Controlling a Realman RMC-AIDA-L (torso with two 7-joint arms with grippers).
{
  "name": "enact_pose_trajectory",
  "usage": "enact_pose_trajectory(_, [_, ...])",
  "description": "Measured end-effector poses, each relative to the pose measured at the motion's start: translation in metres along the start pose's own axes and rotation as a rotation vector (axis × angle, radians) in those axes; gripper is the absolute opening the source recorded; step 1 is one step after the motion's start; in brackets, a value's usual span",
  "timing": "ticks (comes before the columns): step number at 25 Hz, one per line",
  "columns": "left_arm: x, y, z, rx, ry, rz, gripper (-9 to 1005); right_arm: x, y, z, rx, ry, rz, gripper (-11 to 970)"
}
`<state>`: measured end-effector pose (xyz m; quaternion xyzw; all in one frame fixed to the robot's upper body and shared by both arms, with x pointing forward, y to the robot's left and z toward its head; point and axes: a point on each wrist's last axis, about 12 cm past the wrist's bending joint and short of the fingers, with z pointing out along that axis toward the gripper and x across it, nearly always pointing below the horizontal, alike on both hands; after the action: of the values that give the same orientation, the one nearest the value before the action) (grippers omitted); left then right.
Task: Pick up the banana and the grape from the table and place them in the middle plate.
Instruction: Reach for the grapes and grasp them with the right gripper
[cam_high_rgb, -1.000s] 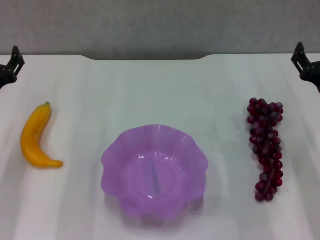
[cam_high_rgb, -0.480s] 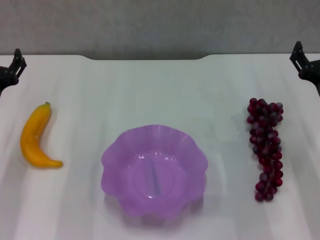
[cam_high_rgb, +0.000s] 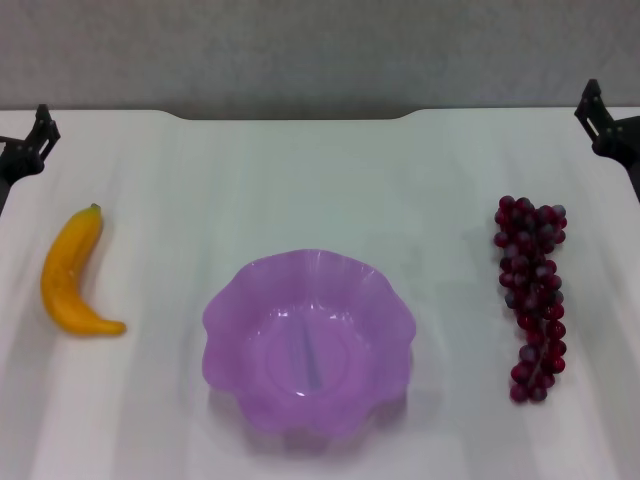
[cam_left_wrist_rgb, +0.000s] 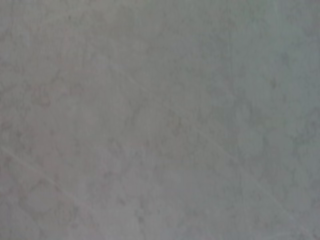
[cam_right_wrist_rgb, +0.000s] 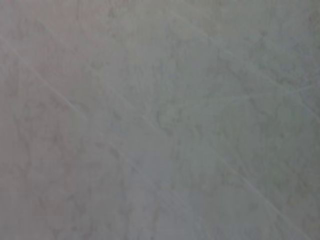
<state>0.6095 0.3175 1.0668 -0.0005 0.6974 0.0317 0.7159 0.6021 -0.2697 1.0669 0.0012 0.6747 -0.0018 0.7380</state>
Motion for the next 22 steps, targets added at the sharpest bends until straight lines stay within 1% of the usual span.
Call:
enact_pose_trajectory(7, [0.001, 0.0, 0.0, -0.001, 0.007, 0.0, 893, 0.002, 0.005, 0.0, -0.012, 0.021, 0.019, 871])
enact_pose_trajectory(10, [0.001, 0.001, 0.0, -0.003, 0.009, 0.001, 893, 0.006, 0.011, 0.006, -0.026, 0.092, 0.039, 871])
enact_pose_trajectory(12, [0.001, 0.002, -0.001, -0.004, 0.01, 0.001, 894, 0.008, 0.015, 0.014, -0.024, 0.162, 0.059, 871])
enact_pose_trajectory(13, [0.001, 0.002, -0.001, -0.004, 0.01, 0.001, 894, 0.008, 0.015, 0.014, -0.024, 0.162, 0.059, 871])
enact_pose_trajectory(17, [0.002, 0.002, -0.001, -0.004, 0.011, 0.002, 894, 0.01, 0.016, 0.024, -0.019, 0.244, 0.068, 870])
enact_pose_trajectory(20, [0.003, 0.003, -0.002, -0.006, 0.015, 0.004, 894, 0.011, 0.021, 0.031, -0.039, 0.292, 0.043, 869])
enact_pose_trajectory(22, [0.004, 0.003, -0.002, -0.008, 0.024, 0.005, 894, 0.011, 0.028, 0.038, -0.063, 0.355, 0.012, 869])
